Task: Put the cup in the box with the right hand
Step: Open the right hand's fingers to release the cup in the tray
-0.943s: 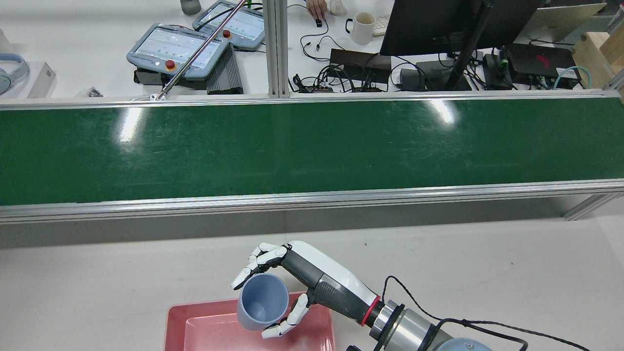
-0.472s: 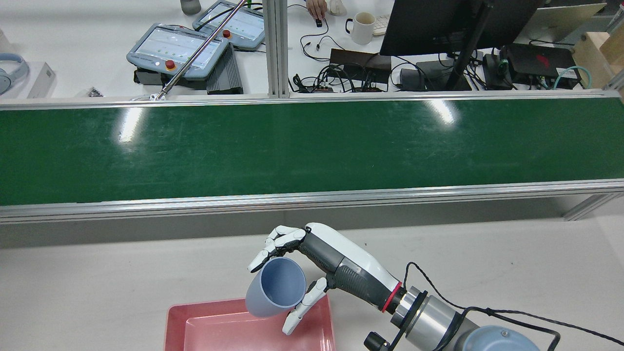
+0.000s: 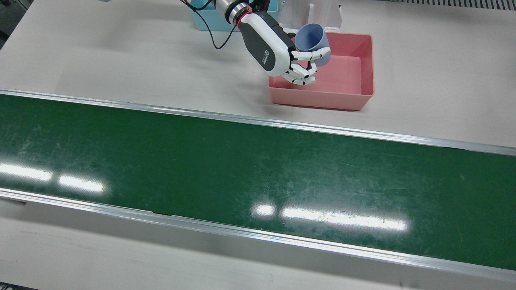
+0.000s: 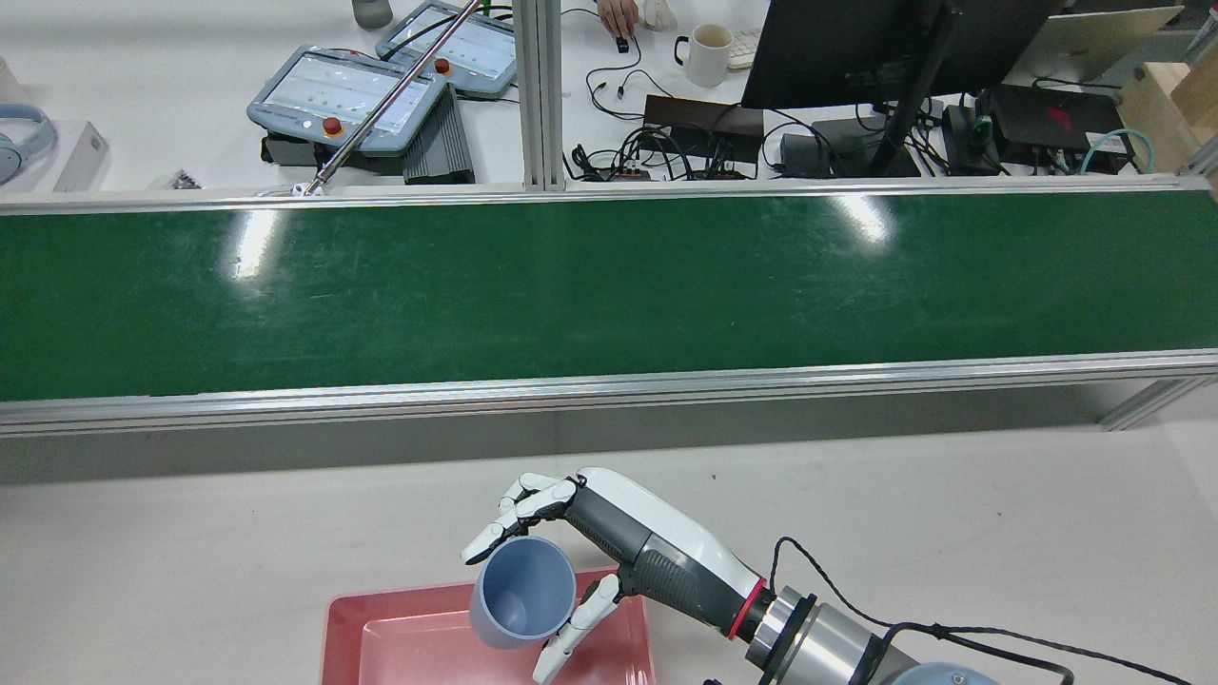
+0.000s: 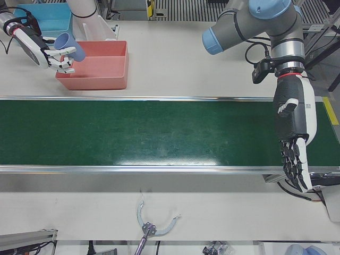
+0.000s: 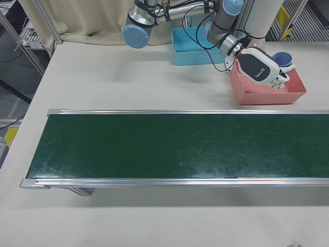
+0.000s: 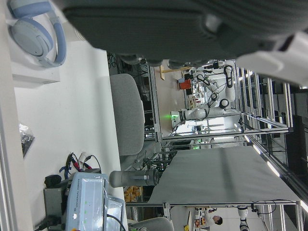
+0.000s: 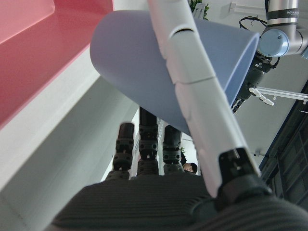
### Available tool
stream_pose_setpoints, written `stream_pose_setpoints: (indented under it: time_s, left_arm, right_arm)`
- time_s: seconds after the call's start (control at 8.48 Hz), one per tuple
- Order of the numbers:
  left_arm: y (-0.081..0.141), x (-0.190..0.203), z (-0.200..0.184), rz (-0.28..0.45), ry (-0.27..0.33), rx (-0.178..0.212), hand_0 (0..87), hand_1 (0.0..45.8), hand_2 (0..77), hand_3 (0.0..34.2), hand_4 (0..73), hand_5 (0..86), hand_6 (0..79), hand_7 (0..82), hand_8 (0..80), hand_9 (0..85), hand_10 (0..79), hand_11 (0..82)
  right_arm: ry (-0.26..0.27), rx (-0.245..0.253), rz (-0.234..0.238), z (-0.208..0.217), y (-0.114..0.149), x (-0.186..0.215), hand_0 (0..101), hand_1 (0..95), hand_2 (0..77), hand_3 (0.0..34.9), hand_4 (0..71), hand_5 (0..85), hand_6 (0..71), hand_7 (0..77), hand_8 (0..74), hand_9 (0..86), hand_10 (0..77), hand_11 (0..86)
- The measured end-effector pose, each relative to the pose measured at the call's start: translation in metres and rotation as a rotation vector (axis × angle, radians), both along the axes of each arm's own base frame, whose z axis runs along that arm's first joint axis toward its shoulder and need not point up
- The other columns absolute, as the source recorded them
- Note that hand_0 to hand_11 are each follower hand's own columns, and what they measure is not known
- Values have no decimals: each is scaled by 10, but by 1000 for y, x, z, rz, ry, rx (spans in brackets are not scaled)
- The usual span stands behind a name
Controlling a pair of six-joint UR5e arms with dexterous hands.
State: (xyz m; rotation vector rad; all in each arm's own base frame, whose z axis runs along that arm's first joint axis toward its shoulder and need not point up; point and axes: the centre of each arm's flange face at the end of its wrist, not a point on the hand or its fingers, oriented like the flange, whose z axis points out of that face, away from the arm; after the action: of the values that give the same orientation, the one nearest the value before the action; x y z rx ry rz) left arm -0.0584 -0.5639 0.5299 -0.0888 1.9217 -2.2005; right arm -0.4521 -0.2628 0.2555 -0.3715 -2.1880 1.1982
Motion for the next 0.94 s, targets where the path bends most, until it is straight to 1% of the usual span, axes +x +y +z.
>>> stream_pose_setpoints:
  time_s: [0.12,0.24,0.35,0.47,0.59,0.71,0.83,0.94]
  left_arm:
    - [0,0,0,0,0,0,0,5,5,0,0,0,0,0,0,5,0,0]
    - [0,0,0,0,0,0,0,5,5,0,0,0,0,0,0,5,0,0]
    - [0,0,0,0,0,0,0,5,5,0,0,0,0,0,0,5,0,0]
    - [0,0,0,0,-1,0,0,5,5,0,0,0,0,0,0,5,0,0]
    - [0,0,0,0,-1,0,0,5,5,0,0,0,0,0,0,5,0,0]
    - [0,0,0,0,-1,0,0,5,5,0,0,0,0,0,0,5,0,0]
    - [0,0,0,0,-1,0,0,5,5,0,0,0,0,0,0,5,0,0]
    - [0,0,0,0,-1,0,0,5,5,0,0,0,0,0,0,5,0,0]
  right_arm:
    - [1,0,-2,0,1,-1,803,338,0,4,327,136,213,698,333,458,158,256]
    - [3,-1,-4,0,2,-3,802,262,11,2,338,142,185,698,305,431,131,218]
    - [5,-1,-5,0,2,-5,798,109,22,0,262,93,142,611,273,355,109,175]
    - [6,-1,-5,0,2,-6,761,191,11,41,147,115,109,502,245,327,93,158]
    - [6,-1,-6,1,2,-6,708,136,5,90,5,104,76,404,224,295,49,131]
    - [5,-2,-1,1,0,-2,667,164,5,133,0,104,54,376,202,262,71,104]
    - [-2,-1,17,2,-7,10,667,164,5,133,0,104,54,376,202,262,71,104]
    - [-14,1,48,1,-21,29,652,147,5,169,0,104,54,376,202,262,65,104]
